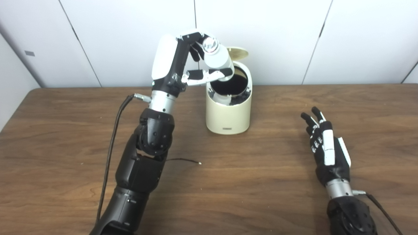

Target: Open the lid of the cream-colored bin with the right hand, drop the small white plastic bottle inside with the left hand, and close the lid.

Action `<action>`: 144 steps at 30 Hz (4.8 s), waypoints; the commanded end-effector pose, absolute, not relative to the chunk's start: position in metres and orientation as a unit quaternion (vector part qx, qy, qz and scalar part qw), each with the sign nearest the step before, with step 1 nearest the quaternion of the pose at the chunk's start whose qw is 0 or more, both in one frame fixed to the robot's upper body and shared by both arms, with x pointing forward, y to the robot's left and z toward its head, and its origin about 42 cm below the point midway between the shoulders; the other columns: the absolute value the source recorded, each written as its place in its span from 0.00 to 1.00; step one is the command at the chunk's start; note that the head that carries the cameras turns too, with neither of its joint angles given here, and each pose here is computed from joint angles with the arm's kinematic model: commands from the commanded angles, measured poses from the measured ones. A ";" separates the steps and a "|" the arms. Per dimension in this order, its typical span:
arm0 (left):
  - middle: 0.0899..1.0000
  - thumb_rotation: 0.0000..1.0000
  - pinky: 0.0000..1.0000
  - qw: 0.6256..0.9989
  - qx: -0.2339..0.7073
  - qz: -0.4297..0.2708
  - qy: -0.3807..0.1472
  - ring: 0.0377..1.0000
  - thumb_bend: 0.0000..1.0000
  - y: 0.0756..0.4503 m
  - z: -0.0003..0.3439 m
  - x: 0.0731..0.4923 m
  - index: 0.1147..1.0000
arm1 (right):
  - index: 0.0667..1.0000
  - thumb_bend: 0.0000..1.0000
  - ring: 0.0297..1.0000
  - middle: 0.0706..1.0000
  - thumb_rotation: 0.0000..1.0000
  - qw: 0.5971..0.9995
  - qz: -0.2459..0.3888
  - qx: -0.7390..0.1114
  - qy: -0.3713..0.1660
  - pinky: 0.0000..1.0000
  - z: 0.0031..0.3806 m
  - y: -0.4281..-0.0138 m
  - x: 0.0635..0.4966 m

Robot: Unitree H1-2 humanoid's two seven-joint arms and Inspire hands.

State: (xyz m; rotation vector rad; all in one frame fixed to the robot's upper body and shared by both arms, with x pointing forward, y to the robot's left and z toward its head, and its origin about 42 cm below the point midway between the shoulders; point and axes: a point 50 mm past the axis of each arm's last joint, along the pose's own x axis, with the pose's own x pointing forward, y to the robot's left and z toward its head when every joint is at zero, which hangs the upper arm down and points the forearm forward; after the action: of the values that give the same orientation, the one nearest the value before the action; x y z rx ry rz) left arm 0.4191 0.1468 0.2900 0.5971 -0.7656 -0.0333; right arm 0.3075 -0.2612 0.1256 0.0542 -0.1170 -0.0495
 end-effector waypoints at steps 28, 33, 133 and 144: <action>0.46 0.00 0.34 0.873 0.282 -0.007 -0.399 0.39 0.47 0.136 0.304 0.427 0.43 | 0.97 0.61 0.98 0.89 1.00 0.996 -0.024 0.020 -0.082 1.00 0.133 -0.257 0.312; 0.47 0.00 0.34 0.873 0.283 -0.008 -0.397 0.39 0.47 0.135 0.301 0.427 0.42 | 0.97 0.60 0.98 0.89 1.00 0.996 -0.025 0.020 -0.083 1.00 0.132 -0.257 0.313; 0.42 0.11 0.27 0.874 0.304 -0.039 -0.378 0.32 1.00 0.127 0.278 0.436 0.44 | 0.95 0.64 0.96 0.85 0.92 0.996 -0.024 0.030 -0.085 1.00 0.129 -0.263 0.321; 0.43 0.08 0.31 0.871 0.303 -0.036 -0.385 0.36 0.95 0.127 0.277 0.435 0.43 | 0.94 0.64 0.96 0.83 0.92 0.996 -0.023 0.035 -0.083 1.00 0.129 -0.263 0.320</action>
State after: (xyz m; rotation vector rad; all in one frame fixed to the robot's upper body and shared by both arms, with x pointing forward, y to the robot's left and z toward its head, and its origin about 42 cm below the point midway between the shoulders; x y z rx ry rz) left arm 0.4310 0.1310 0.2486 0.6542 -0.6871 -0.1006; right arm 0.3208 -0.2631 0.1270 0.0607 -0.1370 -0.0515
